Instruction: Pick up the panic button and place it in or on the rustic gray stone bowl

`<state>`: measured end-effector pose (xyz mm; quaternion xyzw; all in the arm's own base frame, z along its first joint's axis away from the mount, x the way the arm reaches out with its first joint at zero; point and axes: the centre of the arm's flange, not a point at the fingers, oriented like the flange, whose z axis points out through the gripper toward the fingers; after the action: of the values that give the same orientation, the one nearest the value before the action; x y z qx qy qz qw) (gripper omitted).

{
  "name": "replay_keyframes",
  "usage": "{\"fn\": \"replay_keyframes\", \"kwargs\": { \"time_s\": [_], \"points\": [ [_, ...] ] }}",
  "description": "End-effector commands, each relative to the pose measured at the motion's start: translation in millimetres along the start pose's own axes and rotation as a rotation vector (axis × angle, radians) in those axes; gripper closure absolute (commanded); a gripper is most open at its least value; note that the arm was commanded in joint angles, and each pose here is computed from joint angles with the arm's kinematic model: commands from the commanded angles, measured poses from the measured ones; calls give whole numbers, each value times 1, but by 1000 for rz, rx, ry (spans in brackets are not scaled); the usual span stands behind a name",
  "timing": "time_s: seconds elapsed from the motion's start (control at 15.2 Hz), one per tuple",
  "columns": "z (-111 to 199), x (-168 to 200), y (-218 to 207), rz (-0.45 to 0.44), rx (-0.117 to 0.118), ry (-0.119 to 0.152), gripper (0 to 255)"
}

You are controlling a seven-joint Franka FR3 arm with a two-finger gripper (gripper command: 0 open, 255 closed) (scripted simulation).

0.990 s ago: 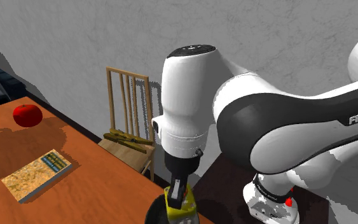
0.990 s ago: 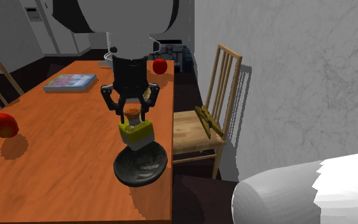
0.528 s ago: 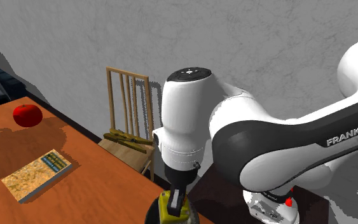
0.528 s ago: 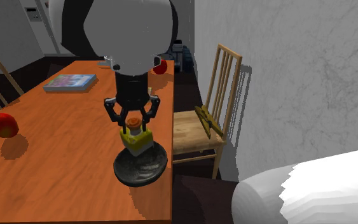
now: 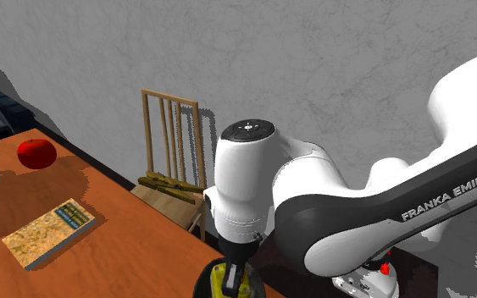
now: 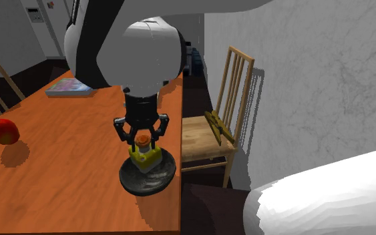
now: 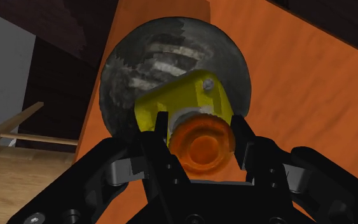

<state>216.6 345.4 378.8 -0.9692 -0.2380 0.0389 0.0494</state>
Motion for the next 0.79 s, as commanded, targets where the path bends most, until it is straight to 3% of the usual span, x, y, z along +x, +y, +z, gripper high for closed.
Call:
{"fn": "replay_keyframes", "kwargs": {
  "time_s": [0.0,0.59,0.66,0.73],
  "points": [
    [10,1,2,0,0,1,255],
    [15,1,2,0,0,1,255],
    [15,1,2,0,0,1,0],
    [15,1,2,0,0,1,0]
  ]
}}
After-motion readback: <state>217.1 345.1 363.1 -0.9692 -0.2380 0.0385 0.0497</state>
